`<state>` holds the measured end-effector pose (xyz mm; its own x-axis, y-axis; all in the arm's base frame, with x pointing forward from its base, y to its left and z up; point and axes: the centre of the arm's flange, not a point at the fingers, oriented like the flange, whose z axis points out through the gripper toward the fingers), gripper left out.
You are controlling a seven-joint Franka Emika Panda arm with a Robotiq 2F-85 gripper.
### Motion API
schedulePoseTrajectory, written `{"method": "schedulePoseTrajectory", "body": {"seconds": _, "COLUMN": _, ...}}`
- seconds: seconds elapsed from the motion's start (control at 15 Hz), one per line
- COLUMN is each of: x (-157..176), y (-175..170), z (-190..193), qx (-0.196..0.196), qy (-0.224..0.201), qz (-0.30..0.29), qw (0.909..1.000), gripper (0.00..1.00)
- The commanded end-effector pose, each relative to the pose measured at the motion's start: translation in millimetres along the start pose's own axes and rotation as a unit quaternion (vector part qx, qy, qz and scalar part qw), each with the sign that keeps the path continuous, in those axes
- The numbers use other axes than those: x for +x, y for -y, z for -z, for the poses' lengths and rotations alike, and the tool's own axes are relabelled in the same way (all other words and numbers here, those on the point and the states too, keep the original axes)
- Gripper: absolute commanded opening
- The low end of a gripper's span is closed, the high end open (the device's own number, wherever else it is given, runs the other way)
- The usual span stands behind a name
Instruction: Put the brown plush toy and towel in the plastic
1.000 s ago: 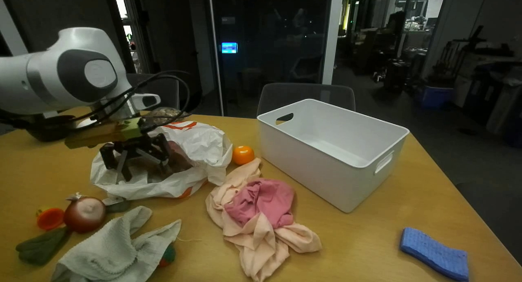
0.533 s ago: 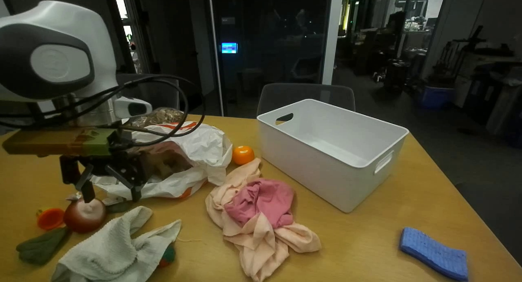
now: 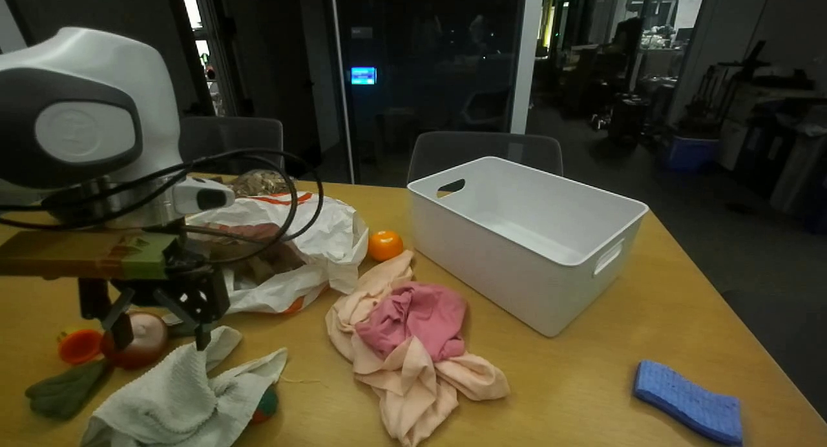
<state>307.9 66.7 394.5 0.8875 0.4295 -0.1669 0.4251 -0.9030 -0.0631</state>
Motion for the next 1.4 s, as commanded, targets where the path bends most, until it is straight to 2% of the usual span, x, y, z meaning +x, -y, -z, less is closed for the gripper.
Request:
{"method": "schedulePoseTrajectory", "body": {"seconds": 0.0, "x": -19.5, "y": 6.9, "z": -22.7, "qx": 0.028, "qy": -0.023, "qz": 0.044, "qw": 0.9984, "gripper": 1.0}}
{"method": "schedulePoseTrajectory", "body": {"seconds": 0.2, "x": -12.1, "y": 9.9, "z": -25.6, "qx": 0.014, "qy": -0.06, "qz": 0.083, "qw": 0.9946, "gripper": 1.0}}
{"method": "schedulePoseTrajectory", "body": {"seconds": 0.33, "x": -5.2, "y": 8.1, "z": -26.8, "qx": 0.013, "qy": -0.07, "qz": 0.084, "qw": 0.9939, "gripper": 1.0}}
{"method": "schedulePoseTrajectory", "body": {"seconds": 0.53, "x": -5.6, "y": 1.6, "z": -43.2, "qx": 0.034, "qy": -0.049, "qz": 0.079, "qw": 0.9951, "gripper": 1.0}}
{"method": "schedulePoseTrajectory", "body": {"seconds": 0.8, "x": -19.3, "y": 14.5, "z": -72.6, "qx": 0.06, "qy": -0.028, "qz": 0.088, "qw": 0.9939, "gripper": 1.0}}
{"method": "schedulePoseTrajectory", "body": {"seconds": 1.27, "x": -13.3, "y": 9.7, "z": -109.5, "qx": 0.035, "qy": -0.005, "qz": 0.077, "qw": 0.9964, "gripper": 1.0}}
{"method": "schedulePoseTrajectory", "body": {"seconds": 1.33, "x": -10.1, "y": 7.8, "z": -114.3, "qx": 0.044, "qy": 0.004, "qz": 0.07, "qw": 0.9966, "gripper": 1.0}}
